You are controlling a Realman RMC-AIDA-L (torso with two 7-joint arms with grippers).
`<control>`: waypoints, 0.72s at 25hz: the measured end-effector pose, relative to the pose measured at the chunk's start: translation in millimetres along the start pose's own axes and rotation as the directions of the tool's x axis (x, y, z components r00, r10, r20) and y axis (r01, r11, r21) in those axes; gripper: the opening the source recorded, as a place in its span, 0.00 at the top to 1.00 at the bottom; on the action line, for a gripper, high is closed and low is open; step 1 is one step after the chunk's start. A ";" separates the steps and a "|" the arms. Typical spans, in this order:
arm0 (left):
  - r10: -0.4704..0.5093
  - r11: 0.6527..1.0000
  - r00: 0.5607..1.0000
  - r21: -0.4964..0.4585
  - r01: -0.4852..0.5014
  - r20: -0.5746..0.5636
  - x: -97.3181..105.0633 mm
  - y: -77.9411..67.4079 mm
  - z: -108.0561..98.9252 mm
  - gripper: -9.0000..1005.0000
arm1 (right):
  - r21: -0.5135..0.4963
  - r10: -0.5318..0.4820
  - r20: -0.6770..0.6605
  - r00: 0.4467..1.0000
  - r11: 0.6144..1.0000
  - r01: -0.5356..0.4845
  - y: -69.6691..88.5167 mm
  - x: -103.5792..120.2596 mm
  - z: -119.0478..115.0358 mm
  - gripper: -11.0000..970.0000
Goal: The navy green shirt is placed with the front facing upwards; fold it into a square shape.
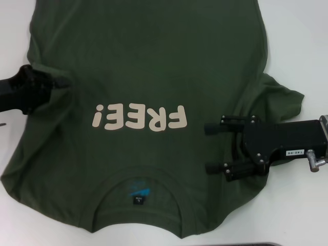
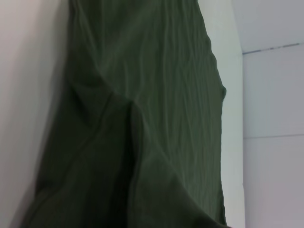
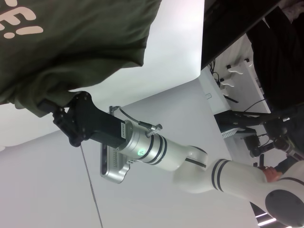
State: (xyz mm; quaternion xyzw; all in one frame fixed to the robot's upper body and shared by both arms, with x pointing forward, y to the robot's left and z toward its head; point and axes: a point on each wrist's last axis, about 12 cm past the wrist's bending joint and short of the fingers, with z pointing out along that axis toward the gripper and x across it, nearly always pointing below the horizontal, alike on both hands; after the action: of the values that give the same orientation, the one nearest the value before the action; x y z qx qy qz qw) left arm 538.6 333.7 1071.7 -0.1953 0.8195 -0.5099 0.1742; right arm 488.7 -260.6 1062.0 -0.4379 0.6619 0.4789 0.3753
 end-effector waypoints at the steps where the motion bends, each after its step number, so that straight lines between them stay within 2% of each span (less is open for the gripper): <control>1: 0.010 1.000 1.000 0.003 -0.010 -0.003 0.5 -0.1 2.4 0.92 | 0.000 0.000 0.000 1.000 1.000 0.000 0.1 0.1 -0.1 0.03; 7: 0.036 0.999 0.999 0.022 -0.036 0.021 -0.6 0.4 0.2 0.92 | 0.003 0.006 0.004 1.000 1.000 -0.006 0.8 1.4 -0.6 0.03; 15: 0.032 0.999 0.999 0.033 -0.032 0.003 -2.4 -1.6 -7.7 0.71 | 0.004 0.003 0.003 1.000 1.000 -0.003 0.4 0.9 -0.8 0.03; 18: 0.045 0.997 0.999 0.060 -0.043 -0.029 -0.6 -6.1 -10.2 0.58 | 0.004 0.003 0.003 1.000 1.000 -0.003 0.3 0.8 -0.8 0.03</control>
State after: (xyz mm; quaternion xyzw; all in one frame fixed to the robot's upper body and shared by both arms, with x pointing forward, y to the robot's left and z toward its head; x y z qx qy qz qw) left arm 535.0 339.4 1081.5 -0.1641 0.8106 -0.5330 0.1787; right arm 488.1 -261.4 1061.6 -0.4354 0.6629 0.4787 0.3765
